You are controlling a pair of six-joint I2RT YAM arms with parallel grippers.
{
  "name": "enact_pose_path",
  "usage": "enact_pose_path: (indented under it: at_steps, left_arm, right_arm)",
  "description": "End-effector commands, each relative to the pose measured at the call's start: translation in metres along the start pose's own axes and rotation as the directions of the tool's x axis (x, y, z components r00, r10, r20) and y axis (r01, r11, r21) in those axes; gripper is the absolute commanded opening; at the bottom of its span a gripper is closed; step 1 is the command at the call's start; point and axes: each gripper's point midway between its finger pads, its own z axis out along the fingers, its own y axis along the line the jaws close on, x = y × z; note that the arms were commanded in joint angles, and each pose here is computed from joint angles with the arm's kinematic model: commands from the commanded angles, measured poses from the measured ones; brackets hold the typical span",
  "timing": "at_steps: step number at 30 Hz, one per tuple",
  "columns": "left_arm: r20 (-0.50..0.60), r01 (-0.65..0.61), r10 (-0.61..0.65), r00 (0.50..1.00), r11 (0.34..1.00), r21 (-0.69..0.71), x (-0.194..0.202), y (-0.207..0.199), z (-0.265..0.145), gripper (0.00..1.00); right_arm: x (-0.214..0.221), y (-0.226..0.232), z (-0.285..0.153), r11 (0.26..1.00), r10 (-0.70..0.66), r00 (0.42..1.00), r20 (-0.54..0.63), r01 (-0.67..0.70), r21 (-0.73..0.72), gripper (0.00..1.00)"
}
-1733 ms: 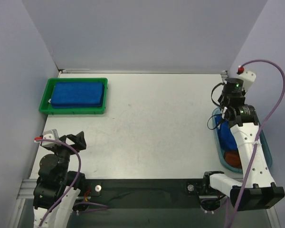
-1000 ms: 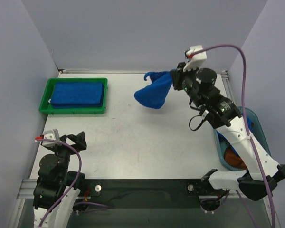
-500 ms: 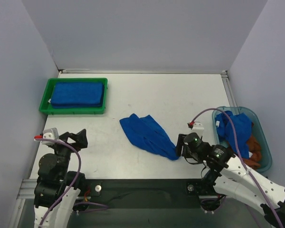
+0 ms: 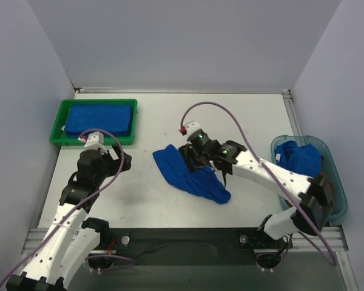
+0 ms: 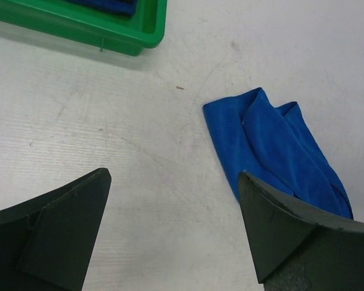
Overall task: Fold and stack the towels
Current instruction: Move the towel to the center of the board, then flatten out the crumpled towel
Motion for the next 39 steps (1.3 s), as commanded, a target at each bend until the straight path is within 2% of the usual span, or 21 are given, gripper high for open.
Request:
enact_pose_path:
  at_steps: [1, 2, 7, 8, 13, 18, 22, 25, 28, 30, 31, 35, 39]
  left_arm:
    - [0.065, -0.015, 0.015, 0.998, 1.0, 0.008, -0.027, -0.011, 0.001, 0.97]
    - [0.058, -0.012, 0.012, 0.998, 1.0, 0.001, -0.024, -0.009, 0.003, 0.97]
    - [-0.004, 0.02, -0.02, 1.0, 1.0, -0.023, 0.005, 0.002, 0.019, 0.97]
    - [-0.012, 0.022, -0.022, 1.0, 0.999, -0.026, 0.008, 0.003, 0.02, 0.97]
    - [-0.023, 0.001, -0.003, 1.0, 0.999, -0.048, 0.011, 0.007, 0.02, 0.97]
    - [-0.034, -0.007, 0.006, 0.999, 0.999, -0.044, 0.013, 0.006, 0.021, 0.97]
    - [-0.044, -0.014, 0.012, 0.999, 0.999, -0.032, 0.015, 0.004, 0.023, 0.98]
    - [-0.048, -0.024, 0.022, 0.999, 0.999, -0.027, 0.016, 0.003, 0.022, 0.97]
    - [-0.057, -0.031, 0.03, 0.998, 0.999, -0.022, 0.018, 0.002, 0.023, 0.97]
    - [-0.063, -0.032, 0.03, 0.998, 0.999, -0.017, 0.02, 0.001, 0.024, 0.97]
    - [-0.068, -0.031, 0.03, 0.997, 0.999, -0.014, 0.021, 0.0, 0.024, 0.97]
    - [-0.103, -0.028, 0.029, 0.994, 1.0, 0.007, 0.027, -0.005, 0.025, 0.98]
    - [-0.147, -0.014, 0.018, 0.989, 1.0, 0.026, 0.035, -0.011, 0.028, 0.97]
  right_arm:
    - [-0.043, 0.032, 0.027, 0.984, -0.153, 0.987, 0.058, 0.157, -0.083, 0.59]
    - [-0.037, 0.038, 0.051, 0.982, -0.168, 0.986, 0.013, 0.169, -0.084, 0.57]
    - [-0.055, 0.071, 0.099, 0.975, -0.18, 0.984, -0.002, 0.178, -0.135, 0.53]
    - [-0.045, 0.075, 0.118, 0.975, -0.187, 0.982, -0.04, 0.18, -0.132, 0.49]
    - [-0.034, 0.077, 0.156, 0.978, -0.196, 0.977, -0.088, 0.188, -0.092, 0.41]
    - [-0.027, 0.067, 0.168, 0.98, -0.2, 0.974, -0.107, 0.197, -0.036, 0.23]
    - [-0.036, 0.056, 0.157, 0.982, -0.189, 0.979, -0.081, 0.188, -0.015, 0.0]
    - [-0.044, 0.045, 0.146, 0.989, -0.148, 0.987, -0.06, 0.147, -0.019, 0.0]
    - [-0.062, 0.032, 0.122, 0.996, -0.046, 0.999, -0.016, 0.044, -0.072, 0.0]
    - [-0.064, 0.03, 0.115, 0.99, 0.033, 0.999, -0.023, -0.036, -0.136, 0.04]
    - [-0.067, 0.025, 0.11, 0.986, 0.065, 0.998, -0.019, -0.067, -0.151, 0.08]
    - [-0.051, -0.012, 0.115, 0.973, 0.182, 0.982, -0.056, -0.188, -0.131, 0.13]
    - [-0.03, -0.028, 0.124, 0.942, 0.289, 0.953, -0.095, -0.3, -0.149, 0.14]
